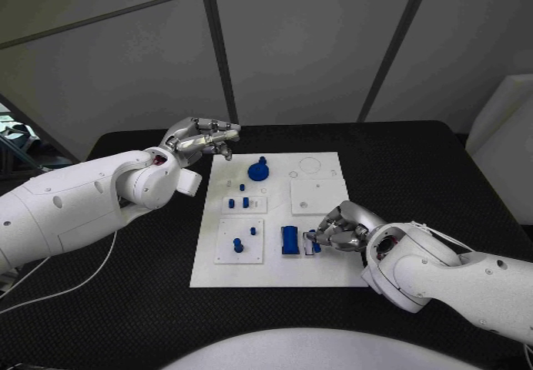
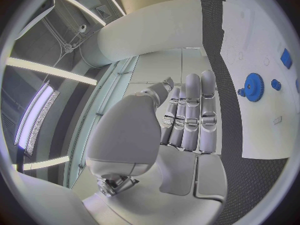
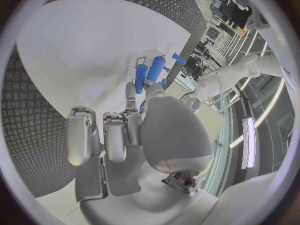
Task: Assemble the parts on the task board
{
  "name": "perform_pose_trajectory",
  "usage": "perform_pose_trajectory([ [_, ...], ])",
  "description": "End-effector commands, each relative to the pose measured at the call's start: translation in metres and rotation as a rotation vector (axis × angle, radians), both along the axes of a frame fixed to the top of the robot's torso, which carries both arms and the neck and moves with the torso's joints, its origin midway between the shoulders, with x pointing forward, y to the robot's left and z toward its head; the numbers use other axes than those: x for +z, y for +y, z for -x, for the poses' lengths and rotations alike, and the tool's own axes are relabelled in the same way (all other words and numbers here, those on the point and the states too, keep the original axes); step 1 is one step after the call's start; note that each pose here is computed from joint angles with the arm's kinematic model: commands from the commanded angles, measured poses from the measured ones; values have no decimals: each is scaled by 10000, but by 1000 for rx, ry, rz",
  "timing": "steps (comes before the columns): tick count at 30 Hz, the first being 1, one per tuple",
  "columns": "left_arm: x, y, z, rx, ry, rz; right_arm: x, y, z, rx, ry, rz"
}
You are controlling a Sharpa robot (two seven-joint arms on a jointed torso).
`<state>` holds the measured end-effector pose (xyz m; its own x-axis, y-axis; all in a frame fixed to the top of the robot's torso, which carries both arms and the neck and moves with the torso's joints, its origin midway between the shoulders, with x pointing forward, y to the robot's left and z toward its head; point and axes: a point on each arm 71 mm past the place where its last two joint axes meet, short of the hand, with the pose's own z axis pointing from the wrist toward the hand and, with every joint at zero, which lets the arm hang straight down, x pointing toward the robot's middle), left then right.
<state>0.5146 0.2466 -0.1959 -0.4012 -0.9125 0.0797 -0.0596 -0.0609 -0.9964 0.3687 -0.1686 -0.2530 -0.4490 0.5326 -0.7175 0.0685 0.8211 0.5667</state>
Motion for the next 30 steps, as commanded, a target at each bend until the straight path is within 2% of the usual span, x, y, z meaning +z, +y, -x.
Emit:
perform_pose_trajectory([
  [1,21,-14,3,-11,-6,11,-27,20,-13,-1,29,5],
  [13,23,-2,6,-9,-6,10,-59,73,-50,2,30,21],
  [22,24,4,8,-9,-5,9,-76,119,-41,31,51,41],
  [30,25,13,8,-6,-5,8,-76,113,-45,29,47,49],
])
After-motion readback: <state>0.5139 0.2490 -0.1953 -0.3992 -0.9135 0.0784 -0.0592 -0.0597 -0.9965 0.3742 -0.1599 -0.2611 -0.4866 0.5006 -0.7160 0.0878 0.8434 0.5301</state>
